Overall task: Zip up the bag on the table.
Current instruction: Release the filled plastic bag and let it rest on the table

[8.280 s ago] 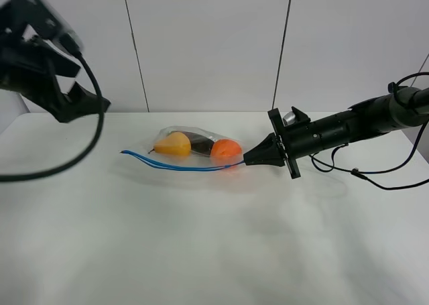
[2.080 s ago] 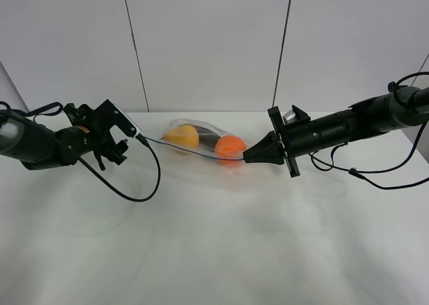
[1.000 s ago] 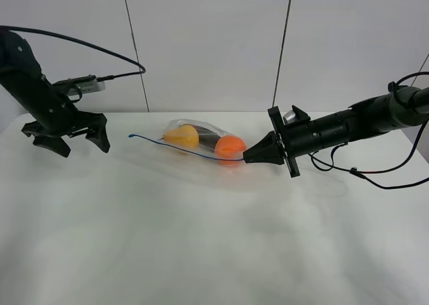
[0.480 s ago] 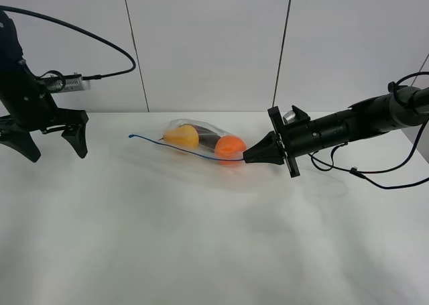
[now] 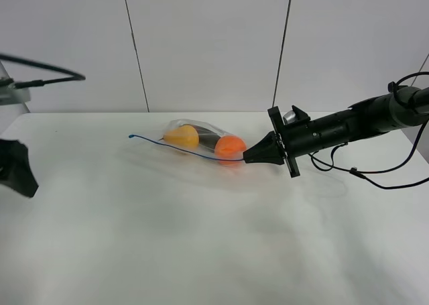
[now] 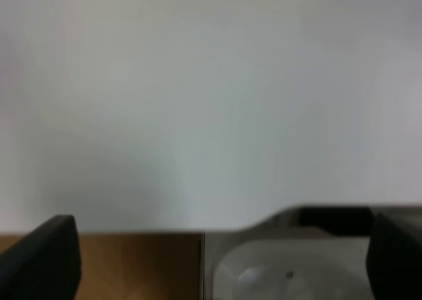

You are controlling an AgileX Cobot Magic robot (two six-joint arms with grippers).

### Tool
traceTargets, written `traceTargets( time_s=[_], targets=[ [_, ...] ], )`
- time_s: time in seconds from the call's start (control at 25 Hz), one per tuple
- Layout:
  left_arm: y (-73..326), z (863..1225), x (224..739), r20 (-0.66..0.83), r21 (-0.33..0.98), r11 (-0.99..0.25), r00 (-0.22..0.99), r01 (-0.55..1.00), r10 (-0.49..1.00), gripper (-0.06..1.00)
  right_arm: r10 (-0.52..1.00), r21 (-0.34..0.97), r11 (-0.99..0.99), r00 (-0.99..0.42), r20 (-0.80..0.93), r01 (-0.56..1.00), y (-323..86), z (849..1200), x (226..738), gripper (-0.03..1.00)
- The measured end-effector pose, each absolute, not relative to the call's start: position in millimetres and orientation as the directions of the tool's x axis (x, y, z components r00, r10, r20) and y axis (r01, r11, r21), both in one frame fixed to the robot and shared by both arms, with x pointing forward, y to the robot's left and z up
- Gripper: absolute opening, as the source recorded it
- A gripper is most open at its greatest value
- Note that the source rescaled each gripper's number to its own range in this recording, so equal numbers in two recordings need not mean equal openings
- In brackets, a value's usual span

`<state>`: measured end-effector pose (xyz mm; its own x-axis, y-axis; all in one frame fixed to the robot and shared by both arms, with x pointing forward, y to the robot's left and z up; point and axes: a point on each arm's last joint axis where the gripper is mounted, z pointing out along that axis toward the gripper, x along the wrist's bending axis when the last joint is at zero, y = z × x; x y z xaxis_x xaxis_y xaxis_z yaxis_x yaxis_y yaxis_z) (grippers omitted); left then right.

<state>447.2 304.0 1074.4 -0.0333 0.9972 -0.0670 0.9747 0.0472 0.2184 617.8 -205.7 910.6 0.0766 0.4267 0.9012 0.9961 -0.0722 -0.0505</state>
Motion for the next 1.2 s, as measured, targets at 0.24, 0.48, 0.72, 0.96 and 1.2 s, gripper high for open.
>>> traceTargets(
  time_s=[0.24, 0.48, 0.72, 0.96, 1.2],
  targets=[
    [301, 1059, 363, -0.064, 0.338, 0.047, -0.027, 0.94, 0.998, 1.0, 0.427, -0.051, -0.072, 0.077, 0.901, 0.996, -206, 911, 618, 0.0],
    [299, 1038, 309, -0.06, 0.541, 0.048, -0.019, 0.839, 0.998, 1.0, 0.427, -0.051, -0.072, 0.077, 0.901, 0.996, -206, 911, 618, 0.0],
    [298, 1047, 276, -0.043, 0.724, 0.038, -0.01, 0.688, 0.999, 1.0, 0.427, -0.051, -0.071, 0.076, 0.901, 0.996, -206, 911, 618, 0.0],
    [297, 1051, 247, -0.033, 0.842, 0.03, -0.004, 0.539, 0.999, 1.0, 0.437, -0.05, -0.062, 0.072, 0.897, 0.997, -206, 910, 617, 0.01],
    [297, 1051, 233, -0.029, 0.887, 0.027, -0.002, 0.46, 1.0, 1.0, 0.45, -0.054, -0.049, 0.071, 0.89, 0.997, -207, 909, 616, 0.56]
  ],
)
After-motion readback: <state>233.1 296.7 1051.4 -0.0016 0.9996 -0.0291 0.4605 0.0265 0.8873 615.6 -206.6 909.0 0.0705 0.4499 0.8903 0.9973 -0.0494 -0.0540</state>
